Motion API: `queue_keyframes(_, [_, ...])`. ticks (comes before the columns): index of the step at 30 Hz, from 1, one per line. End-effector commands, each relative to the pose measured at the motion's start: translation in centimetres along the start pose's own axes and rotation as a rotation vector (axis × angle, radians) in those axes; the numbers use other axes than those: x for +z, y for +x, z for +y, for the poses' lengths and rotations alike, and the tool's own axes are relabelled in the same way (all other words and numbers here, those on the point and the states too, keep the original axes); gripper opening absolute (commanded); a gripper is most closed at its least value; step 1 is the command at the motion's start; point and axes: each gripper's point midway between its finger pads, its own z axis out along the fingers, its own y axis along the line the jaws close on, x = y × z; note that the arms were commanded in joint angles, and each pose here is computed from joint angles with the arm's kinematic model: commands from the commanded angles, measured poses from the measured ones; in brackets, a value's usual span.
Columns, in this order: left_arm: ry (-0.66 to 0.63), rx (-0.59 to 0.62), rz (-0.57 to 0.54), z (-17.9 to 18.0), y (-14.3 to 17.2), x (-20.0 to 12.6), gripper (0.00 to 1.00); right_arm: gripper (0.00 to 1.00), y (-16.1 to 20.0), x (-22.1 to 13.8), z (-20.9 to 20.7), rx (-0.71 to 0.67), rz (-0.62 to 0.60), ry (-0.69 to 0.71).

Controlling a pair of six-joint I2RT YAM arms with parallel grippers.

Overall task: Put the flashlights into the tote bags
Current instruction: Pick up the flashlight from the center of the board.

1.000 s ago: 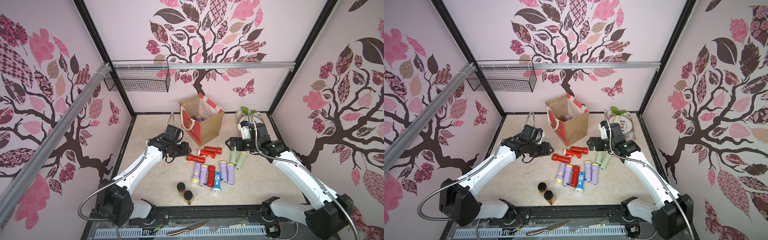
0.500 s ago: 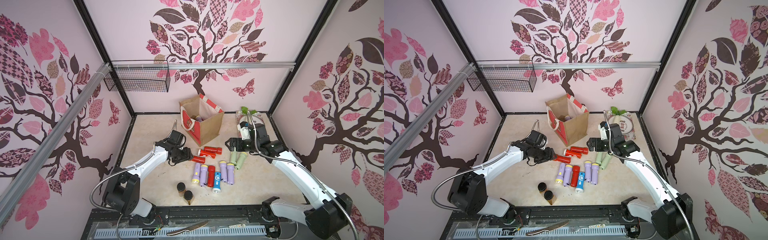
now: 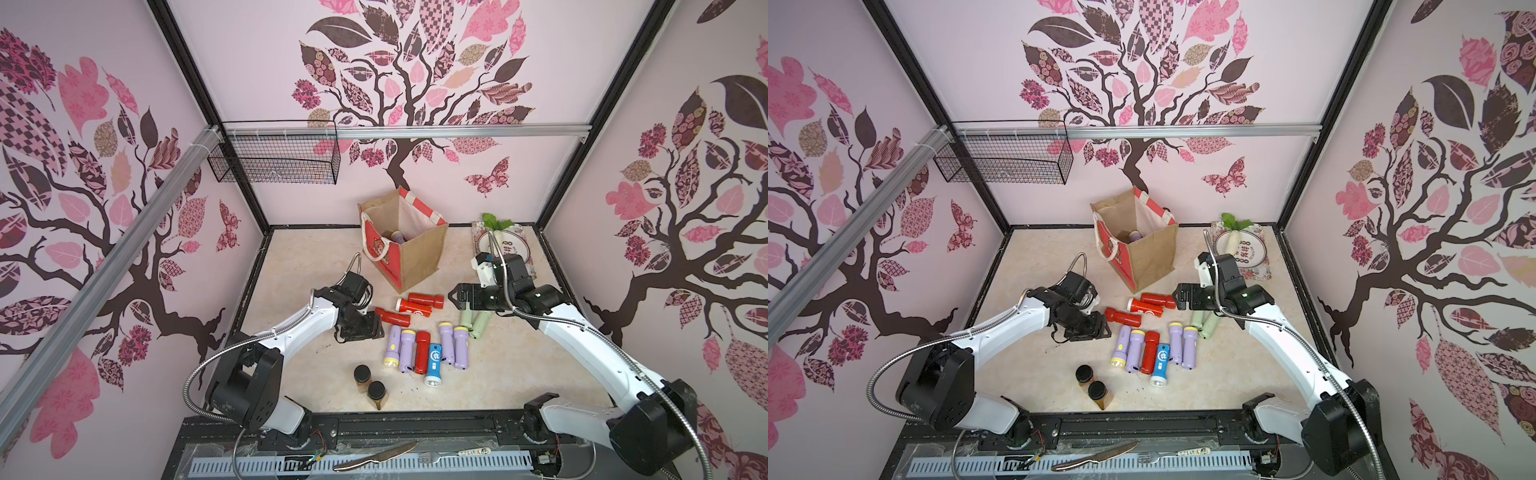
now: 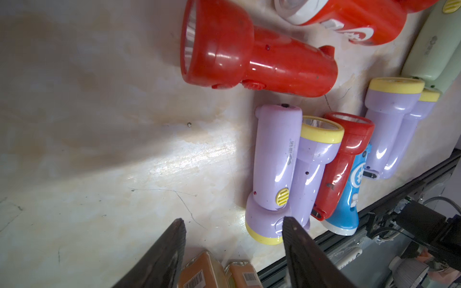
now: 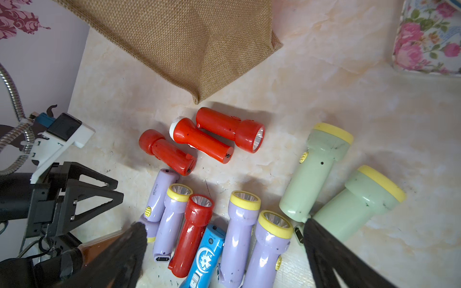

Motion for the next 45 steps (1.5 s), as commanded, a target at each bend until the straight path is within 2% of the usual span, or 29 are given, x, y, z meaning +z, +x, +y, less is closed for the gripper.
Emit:
queue_keyframes(1, [-0.021,0.025,0.034,0.5,1.0,1.3,0.65,1.00,0.7,0.6,0.1,0.008,0.022,-0.013])
queue_keyframes(10, [-0.038,0.041,0.055,-0.1,1.6,2.7,0.66,1.00,2.1,0.8,-0.7,0.005,0.048,0.006])
queue_keyframes(18, [-0.016,0.059,0.034,-1.1,0.6,2.7,0.65,1.00,2.5,0.7,-0.8,0.002,0.054,0.010])
queue_keyframes(31, [-0.030,0.074,0.041,-3.0,-0.9,4.8,0.59,1.00,2.0,0.6,-0.8,0.000,0.049,0.017])
queue_keyframes(41, [0.003,0.088,-0.030,-4.8,-2.4,1.9,0.60,1.00,1.9,0.9,-0.7,0.002,0.053,0.009])
queue_keyframes(45, [0.022,0.097,-0.032,-5.5,-2.5,2.0,0.63,1.00,2.0,1.0,-0.7,0.002,0.057,0.007])
